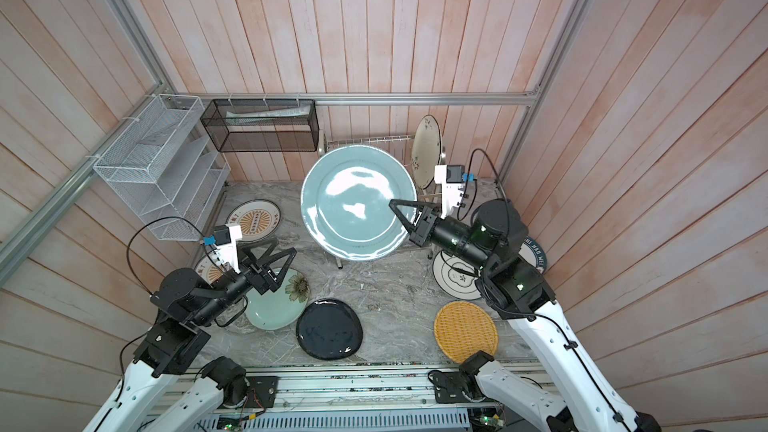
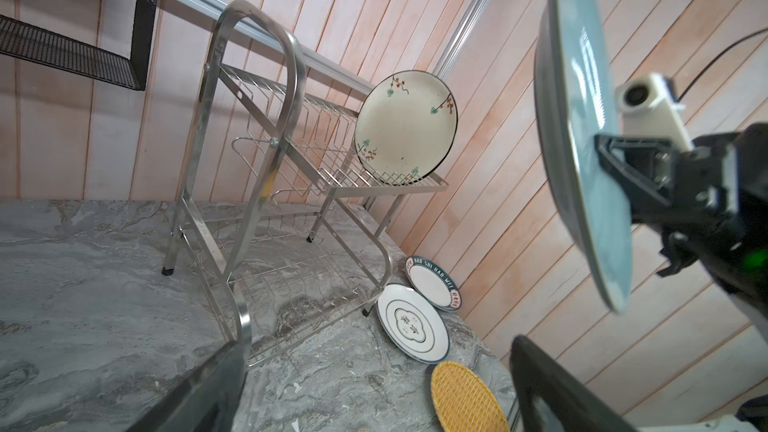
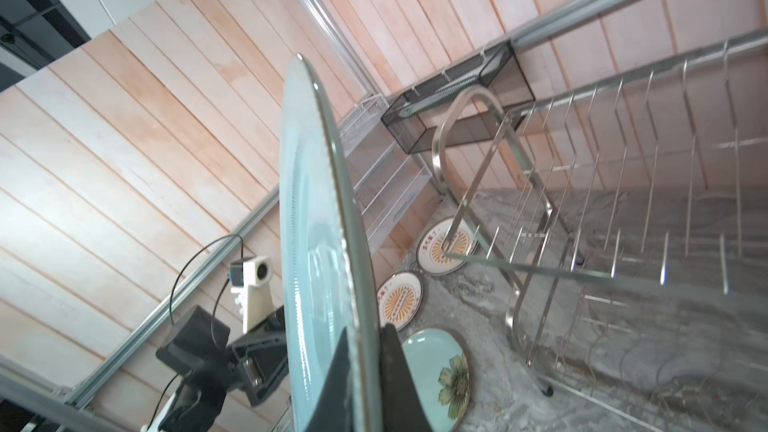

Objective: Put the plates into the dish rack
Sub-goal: 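Grasp the teal plate rim with the right gripper while the left gripper releases, then carry the teal plate into the rack with the right gripper while the left arm withdraws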

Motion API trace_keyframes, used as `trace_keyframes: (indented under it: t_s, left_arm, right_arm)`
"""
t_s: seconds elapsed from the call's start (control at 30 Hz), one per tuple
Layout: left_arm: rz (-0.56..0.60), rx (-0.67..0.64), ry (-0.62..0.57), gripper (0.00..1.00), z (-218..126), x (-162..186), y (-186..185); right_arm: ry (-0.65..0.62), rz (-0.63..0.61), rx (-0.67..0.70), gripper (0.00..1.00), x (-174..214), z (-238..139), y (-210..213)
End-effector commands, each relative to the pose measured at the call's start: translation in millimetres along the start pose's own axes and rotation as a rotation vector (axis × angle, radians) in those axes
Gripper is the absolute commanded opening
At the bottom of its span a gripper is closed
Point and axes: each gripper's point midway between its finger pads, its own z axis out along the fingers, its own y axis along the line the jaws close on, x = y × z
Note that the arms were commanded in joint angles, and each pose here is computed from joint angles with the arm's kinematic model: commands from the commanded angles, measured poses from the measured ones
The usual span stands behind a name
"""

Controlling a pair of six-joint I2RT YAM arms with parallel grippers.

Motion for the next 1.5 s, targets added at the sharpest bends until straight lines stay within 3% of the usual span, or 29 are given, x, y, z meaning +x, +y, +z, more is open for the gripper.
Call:
trace_keyframes:
  t_s: [0.0, 0.17, 0.3, 0.53, 0.73, 0.93, 1.47]
  left_arm:
    - [0.091, -0.021, 0.039, 1.00, 2.3, 9.7, 6.7]
    - [0.116, -0.033, 0.085, 1.00, 5.3, 30.7, 16.8]
    - [0.151, 0.007, 0.071, 1.00, -1.4, 27.9, 7.3]
    - [0.175, 0.011, 0.029, 1.00, -11.8, 21.1, 5.4]
    - [0.157, 0.048, 0.009, 1.00, -13.7, 16.9, 6.6]
    - [0.146, 0.071, 0.025, 1.00, -11.3, 21.4, 6.4]
    - [0.118, 0.101, 0.049, 1.00, -7.0, 27.0, 6.8]
  right_arm:
    - [-0.205, -0.130, 0.114, 0.00, -69.5, 0.1, 6.0]
    - [-0.291, -0.222, 0.339, 0.00, -115.5, 18.7, -20.0]
    - [-0.339, -0.308, 0.554, 0.00, -145.1, 23.3, -45.9]
    - [-0.401, -0.467, 0.832, 0.00, -178.2, 18.4, -72.4]
    - [-0.362, -0.574, 0.987, 0.00, -186.3, 31.2, -93.4]
    - [-0.337, -0.632, 1.054, 0.00, -184.9, 40.0, -107.0]
    - [-0.212, -0.719, 1.044, 0.00, -151.8, 59.0, -134.2]
